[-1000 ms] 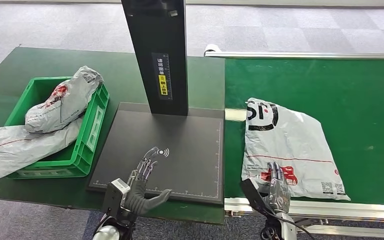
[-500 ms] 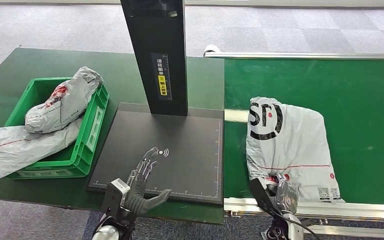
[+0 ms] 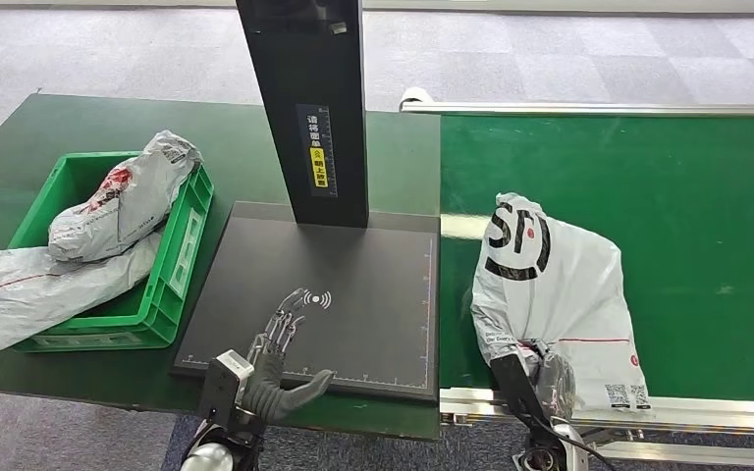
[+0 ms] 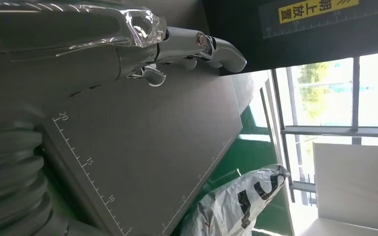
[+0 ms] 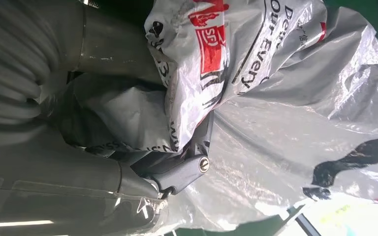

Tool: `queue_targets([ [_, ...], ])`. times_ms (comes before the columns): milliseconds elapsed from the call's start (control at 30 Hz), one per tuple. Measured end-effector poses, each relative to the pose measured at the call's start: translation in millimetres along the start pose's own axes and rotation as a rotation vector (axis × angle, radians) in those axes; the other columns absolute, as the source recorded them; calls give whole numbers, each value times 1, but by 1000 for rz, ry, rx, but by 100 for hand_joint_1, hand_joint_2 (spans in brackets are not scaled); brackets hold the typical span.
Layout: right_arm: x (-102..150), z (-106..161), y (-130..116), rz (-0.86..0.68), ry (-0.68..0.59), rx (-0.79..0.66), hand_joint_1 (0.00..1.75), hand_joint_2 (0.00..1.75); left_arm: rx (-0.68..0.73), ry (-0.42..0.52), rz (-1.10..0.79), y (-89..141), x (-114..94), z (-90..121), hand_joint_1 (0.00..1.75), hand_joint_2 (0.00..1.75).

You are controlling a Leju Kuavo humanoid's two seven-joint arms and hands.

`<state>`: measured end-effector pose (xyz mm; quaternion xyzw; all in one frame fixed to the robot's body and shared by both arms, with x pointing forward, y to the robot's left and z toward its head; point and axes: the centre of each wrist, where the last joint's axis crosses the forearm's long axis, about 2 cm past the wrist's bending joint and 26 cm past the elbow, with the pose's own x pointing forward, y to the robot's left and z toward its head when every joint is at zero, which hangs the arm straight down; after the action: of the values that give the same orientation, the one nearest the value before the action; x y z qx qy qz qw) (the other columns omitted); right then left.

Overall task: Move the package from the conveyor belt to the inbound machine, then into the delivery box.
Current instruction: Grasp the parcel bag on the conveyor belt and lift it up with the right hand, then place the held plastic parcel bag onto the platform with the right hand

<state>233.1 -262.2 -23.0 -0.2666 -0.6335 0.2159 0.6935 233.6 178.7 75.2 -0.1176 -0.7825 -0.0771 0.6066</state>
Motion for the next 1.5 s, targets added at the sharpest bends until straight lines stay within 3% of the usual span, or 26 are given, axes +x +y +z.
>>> queue_targets([
  [133,7,6,-8,-41,-43,-71,175,175,14,-4,-6,1,0,1,0,175],
  [233,20,9,-27,-70,-117,-155,175,175,38,-20,-19,4,1,3,0,175],
  [467,89,-2,-89,-137,-451,-242,175,175,123,-93,-78,25,8,2,0,175],
  [600,124,-8,-100,-169,-600,-228,175,175,167,-128,-109,38,15,-1,0,175],
  [733,138,-7,-106,-169,-664,-236,175,175,187,-141,-120,44,18,-2,0,175],
  [1033,148,-6,-110,-170,-712,-238,175,175,202,-152,-127,48,21,-2,0,175],
  [1200,161,-10,-103,-263,-783,-113,175,175,245,-177,-156,57,25,-3,0,175],
  [1367,181,-14,-78,-376,-820,79,175,175,321,-204,-198,77,33,-2,0,175],
  [1500,178,-8,-43,-507,-773,259,175,175,361,-217,-239,90,37,4,0,175],
])
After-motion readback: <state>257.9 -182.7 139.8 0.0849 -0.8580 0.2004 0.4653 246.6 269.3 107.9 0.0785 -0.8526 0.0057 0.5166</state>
